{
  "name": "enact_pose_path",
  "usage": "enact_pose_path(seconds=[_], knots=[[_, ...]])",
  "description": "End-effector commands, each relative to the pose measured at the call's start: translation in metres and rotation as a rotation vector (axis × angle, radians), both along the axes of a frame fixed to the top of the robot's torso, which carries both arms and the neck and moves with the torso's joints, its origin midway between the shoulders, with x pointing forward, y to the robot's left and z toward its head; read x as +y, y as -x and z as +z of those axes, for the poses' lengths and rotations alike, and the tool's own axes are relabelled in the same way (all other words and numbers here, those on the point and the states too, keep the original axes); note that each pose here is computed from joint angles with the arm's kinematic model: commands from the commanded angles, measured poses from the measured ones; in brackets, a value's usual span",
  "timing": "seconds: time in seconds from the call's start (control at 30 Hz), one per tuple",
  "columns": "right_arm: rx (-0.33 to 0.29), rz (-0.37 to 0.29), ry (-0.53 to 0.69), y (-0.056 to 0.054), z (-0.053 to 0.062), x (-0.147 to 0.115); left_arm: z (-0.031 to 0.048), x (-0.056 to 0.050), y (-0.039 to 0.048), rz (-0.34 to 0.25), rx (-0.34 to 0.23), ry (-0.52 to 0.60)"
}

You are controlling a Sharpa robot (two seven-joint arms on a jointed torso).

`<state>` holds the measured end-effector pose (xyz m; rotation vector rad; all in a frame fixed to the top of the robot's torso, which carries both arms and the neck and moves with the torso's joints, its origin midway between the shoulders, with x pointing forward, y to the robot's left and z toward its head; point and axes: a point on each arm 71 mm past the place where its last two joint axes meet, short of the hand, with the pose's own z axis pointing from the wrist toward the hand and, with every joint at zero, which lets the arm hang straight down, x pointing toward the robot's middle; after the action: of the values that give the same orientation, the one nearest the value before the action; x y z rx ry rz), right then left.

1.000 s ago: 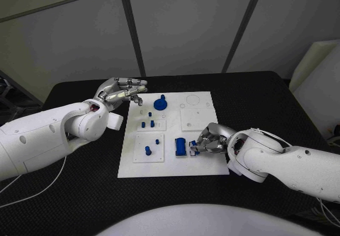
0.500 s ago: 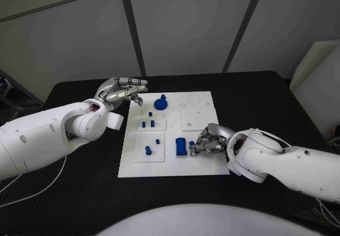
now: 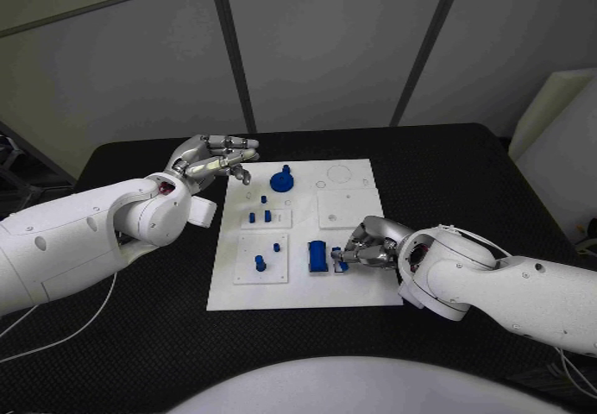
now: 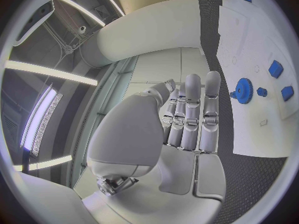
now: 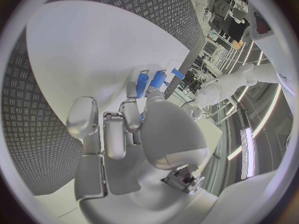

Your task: Assemble the parts on the task board

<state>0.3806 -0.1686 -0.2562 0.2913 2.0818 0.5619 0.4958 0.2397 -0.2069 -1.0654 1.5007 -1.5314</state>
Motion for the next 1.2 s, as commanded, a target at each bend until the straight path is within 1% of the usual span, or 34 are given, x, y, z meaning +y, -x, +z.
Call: enact_pose_path(seconds=[0.03, 0.4, 0.87, 1.0, 1.1, 1.2], knots=[[-0.009, 0.014, 0.000, 0.001, 0.002, 0.002, 0.0015, -0.002, 0.0000, -0.012, -0.005, 0.009], [-0.030, 0.013, 0.008, 0.000, 0.002, 0.001, 0.0014, -0.002, -0.0001, -0.012, -0.004, 0.009], [-0.034, 0.021, 0.017, 0.001, 0.003, -0.002, 0.0013, -0.001, -0.0002, -0.010, -0.004, 0.008], [-0.059, 0.019, 0.010, 0.001, 0.006, -0.008, 0.0011, -0.001, -0.0003, -0.009, -0.004, 0.007], [-0.087, 0.033, -0.034, 0.001, 0.009, -0.011, 0.0010, -0.001, -0.0004, -0.009, -0.005, 0.008], [-0.113, 0.060, -0.135, -0.001, 0.011, -0.014, 0.0011, -0.001, -0.0008, -0.001, -0.009, 0.006]])
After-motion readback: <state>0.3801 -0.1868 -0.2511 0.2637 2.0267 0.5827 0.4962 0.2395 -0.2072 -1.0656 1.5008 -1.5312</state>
